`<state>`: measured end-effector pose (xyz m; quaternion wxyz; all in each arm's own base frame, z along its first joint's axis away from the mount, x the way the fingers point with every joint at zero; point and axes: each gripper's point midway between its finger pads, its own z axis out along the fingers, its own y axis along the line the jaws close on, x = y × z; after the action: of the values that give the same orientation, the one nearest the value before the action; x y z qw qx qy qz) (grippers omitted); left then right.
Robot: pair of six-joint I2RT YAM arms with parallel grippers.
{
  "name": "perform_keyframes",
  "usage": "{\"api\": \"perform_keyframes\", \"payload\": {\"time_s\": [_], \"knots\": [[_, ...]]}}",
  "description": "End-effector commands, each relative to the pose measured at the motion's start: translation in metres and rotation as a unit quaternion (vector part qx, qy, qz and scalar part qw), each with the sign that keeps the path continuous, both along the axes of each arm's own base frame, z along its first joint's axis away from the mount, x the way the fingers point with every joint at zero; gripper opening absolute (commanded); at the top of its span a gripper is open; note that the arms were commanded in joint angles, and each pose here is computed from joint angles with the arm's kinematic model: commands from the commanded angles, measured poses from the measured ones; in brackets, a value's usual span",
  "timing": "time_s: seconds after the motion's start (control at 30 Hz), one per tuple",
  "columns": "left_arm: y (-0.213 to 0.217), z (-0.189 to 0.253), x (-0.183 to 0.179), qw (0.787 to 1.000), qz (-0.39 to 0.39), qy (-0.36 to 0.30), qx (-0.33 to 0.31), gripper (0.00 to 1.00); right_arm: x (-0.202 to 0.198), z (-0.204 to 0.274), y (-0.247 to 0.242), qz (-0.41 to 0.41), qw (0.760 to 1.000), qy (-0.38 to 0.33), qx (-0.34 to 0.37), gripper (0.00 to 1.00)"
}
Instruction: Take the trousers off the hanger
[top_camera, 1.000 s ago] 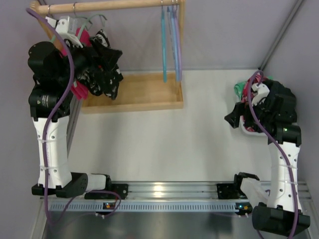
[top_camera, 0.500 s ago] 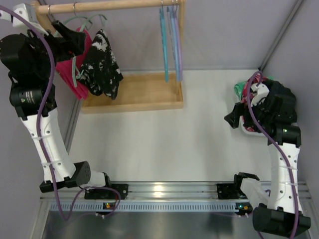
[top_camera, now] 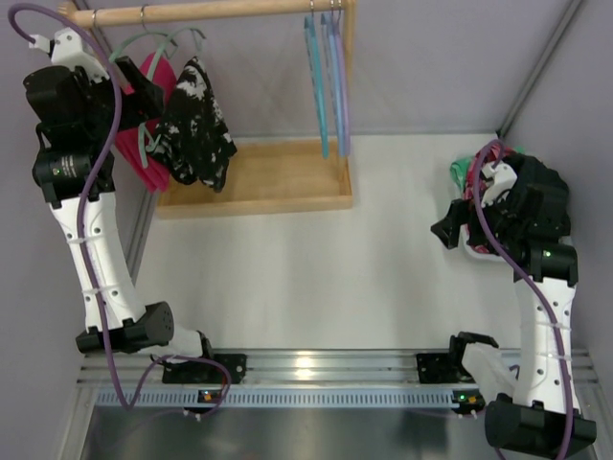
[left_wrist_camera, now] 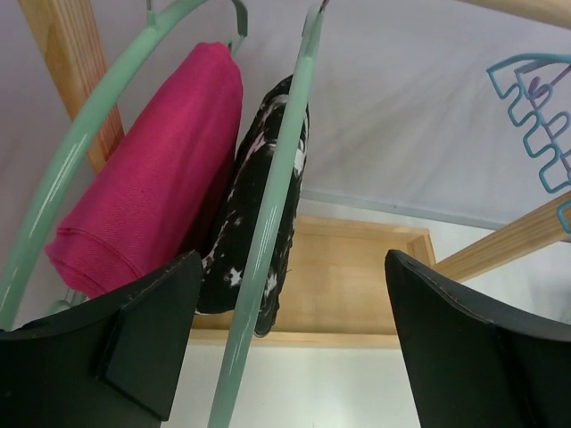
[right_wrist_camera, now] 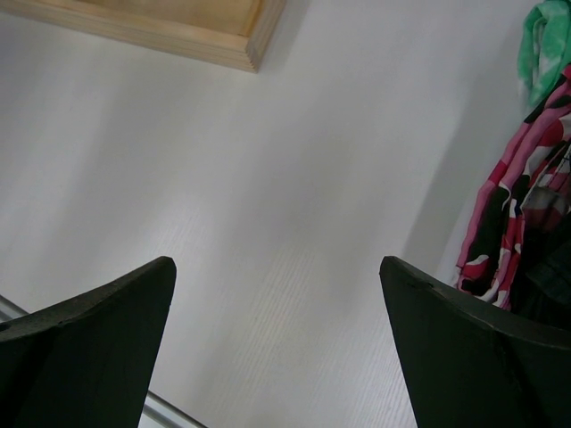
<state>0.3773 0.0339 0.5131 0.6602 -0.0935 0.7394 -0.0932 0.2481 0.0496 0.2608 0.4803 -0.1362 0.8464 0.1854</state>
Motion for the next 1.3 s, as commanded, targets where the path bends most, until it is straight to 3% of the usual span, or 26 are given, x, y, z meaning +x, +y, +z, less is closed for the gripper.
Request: {"api": "perform_keyframes", "payload": {"time_s": [0.0, 0.37, 0.63, 0.8, 0.9, 1.07, 1.27], "knots": [[0.002, -0.013, 0.005, 1.000, -0.003, 0.017, 0.001, 0.89, 0.002, 0.013, 0.003, 0.010, 0.999, -0.035, -0.010, 0.99], [-0.059, -0.006, -0.004, 0.983, -0.169, 0.018, -0.072, 0.77, 0.002, 0.012, 0.003, 0.013, 0.999, -0.034, -0.009, 0.99], [-0.072, -0.012, 0.015, 0.966, -0.206, 0.036, -0.150, 0.73, 0.002, 0.013, 0.004, 0.013, 0.999, -0.035, -0.007, 0.99], [-0.084, -0.008, 0.030, 0.939, -0.231, 0.037, -0.253, 0.66, 0.001, 0.012, 0.002, 0.009, 0.999, -0.036, -0.012, 0.99], [-0.082, 0.003, 0.041, 0.929, -0.224, 0.012, -0.293, 0.56, 0.001, 0.013, 0.002, 0.008, 0.999, -0.036, -0.011, 0.99], [-0.086, 0.022, 0.044, 0.912, -0.251, -0.026, -0.324, 0.49, 0.001, 0.012, 0.001, 0.004, 0.999, -0.034, -0.013, 0.99], [-0.089, 0.012, 0.048, 0.905, -0.266, -0.010, -0.331, 0.47, 0.002, 0.011, 0.001, 0.006, 0.999, -0.033, -0.014, 0.99]]}}
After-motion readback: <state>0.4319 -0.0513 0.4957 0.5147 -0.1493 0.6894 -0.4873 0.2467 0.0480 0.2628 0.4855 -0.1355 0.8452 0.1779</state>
